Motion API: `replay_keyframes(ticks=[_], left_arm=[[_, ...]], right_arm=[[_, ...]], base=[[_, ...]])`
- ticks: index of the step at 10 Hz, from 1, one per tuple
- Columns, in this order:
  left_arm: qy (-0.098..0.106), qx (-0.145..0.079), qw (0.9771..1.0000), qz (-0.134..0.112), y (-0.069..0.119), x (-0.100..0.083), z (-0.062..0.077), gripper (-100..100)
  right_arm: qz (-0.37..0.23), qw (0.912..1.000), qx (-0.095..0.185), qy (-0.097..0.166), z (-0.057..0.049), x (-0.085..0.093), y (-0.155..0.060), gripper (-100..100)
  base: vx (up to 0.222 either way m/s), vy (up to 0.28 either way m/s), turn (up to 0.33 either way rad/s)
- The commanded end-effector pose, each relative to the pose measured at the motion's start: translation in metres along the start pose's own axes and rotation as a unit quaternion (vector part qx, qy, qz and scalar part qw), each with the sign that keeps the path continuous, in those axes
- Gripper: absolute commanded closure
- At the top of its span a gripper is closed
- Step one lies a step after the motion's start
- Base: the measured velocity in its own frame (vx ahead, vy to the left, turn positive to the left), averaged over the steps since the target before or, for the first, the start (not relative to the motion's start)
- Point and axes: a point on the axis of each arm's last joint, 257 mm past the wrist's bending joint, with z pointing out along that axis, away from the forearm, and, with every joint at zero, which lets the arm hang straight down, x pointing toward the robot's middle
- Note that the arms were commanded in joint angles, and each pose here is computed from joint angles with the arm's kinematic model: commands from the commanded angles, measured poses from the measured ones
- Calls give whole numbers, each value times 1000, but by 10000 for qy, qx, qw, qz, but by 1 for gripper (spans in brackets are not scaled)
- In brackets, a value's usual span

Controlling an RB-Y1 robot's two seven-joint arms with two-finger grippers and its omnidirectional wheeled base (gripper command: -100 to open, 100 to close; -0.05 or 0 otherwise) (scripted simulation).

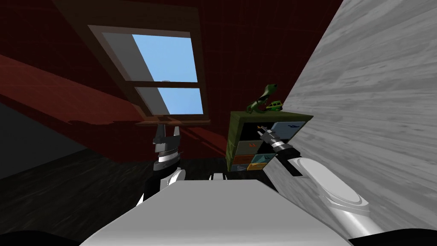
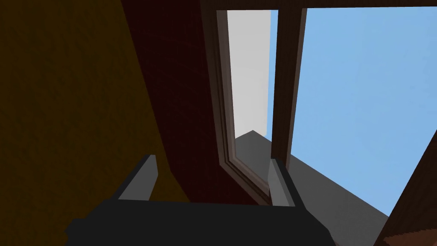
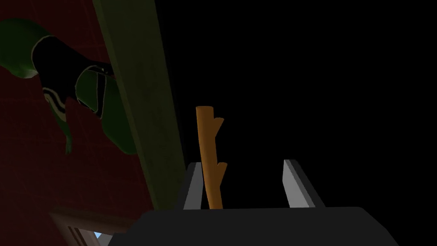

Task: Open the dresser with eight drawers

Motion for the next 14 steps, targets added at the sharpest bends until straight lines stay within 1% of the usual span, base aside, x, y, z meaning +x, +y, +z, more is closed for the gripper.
replay_keyframes(ticks=[1,4,5,6,7,8,10,12,14], left_arm=[[0,-1,10000,0,0,0,0,0],[0,0,10000,-1,0,0,0,0],[0,0,10000,-1,0,0,0,0],[0,-1,10000,0,0,0,0,0],[1,1,10000,0,0,0,0,0],[1,0,10000,1,0,0,0,0],[0,-1,10000,1,0,0,0,0],[0,-1,10000,0,0,0,0,0],[0,-1,10000,0,0,0,0,0]], right_arm=[[-22,10000,49,-48,1,-1,-8,100],[12,9999,-5,-132,-1,-4,-9,100],[-24,9999,57,-105,0,-4,-14,100],[668,9976,178,-79,4,5,-12,100],[998,9947,228,-81,8,7,-10,100],[1325,9906,329,-76,16,12,-14,100],[2000,9785,492,-42,29,23,-18,100],[2382,9703,403,85,27,35,-5,100],[2634,9638,405,74,27,35,-5,100]], base=[[-103,20,-77],[-177,12,-65],[-90,13,-25],[-164,-184,356],[-212,-243,275],[-96,-129,10],[12,-26,-33],[28,14,6],[3,6,-4]])
